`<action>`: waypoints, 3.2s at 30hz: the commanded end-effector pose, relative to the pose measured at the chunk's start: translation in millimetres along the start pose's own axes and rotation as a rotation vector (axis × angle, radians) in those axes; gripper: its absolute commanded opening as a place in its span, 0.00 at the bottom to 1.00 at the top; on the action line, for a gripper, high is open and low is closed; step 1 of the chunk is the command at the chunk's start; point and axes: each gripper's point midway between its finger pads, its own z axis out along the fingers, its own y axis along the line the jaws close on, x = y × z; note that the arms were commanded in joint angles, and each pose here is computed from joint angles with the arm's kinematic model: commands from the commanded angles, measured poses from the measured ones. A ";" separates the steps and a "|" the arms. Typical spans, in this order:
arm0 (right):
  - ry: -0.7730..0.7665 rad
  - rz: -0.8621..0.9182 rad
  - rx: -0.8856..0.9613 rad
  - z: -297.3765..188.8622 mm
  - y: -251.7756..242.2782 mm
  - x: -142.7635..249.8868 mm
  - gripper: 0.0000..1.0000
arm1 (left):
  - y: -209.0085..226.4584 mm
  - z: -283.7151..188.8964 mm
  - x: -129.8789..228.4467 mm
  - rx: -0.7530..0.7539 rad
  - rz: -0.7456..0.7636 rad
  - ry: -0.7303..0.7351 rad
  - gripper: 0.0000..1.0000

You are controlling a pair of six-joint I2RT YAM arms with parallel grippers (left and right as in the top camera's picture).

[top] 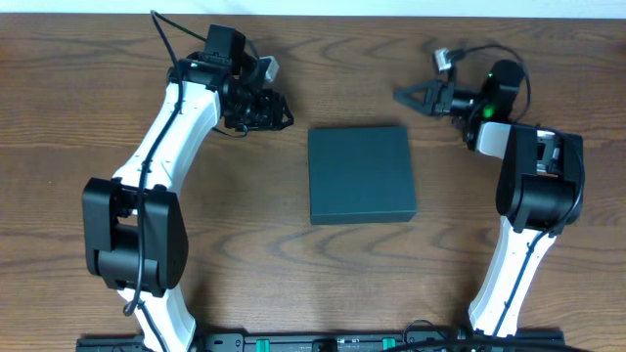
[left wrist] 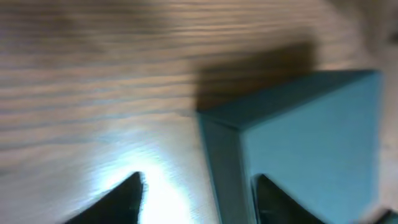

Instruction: Pack container

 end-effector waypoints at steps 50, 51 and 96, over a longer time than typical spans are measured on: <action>-0.212 0.158 0.476 -70.6 -5.8 -46.6 0.99 | 11.4 -168.4 0.8 -0.311 0.043 -0.324 0.83; -0.191 0.176 0.537 -73.7 -14.5 -35.6 0.99 | 11.4 -168.4 0.8 -0.311 0.043 -0.324 0.83; 0.546 -0.272 1.158 47.9 118.5 131.6 0.15 | 17.7 -148.1 51.7 -0.492 0.002 -0.136 0.75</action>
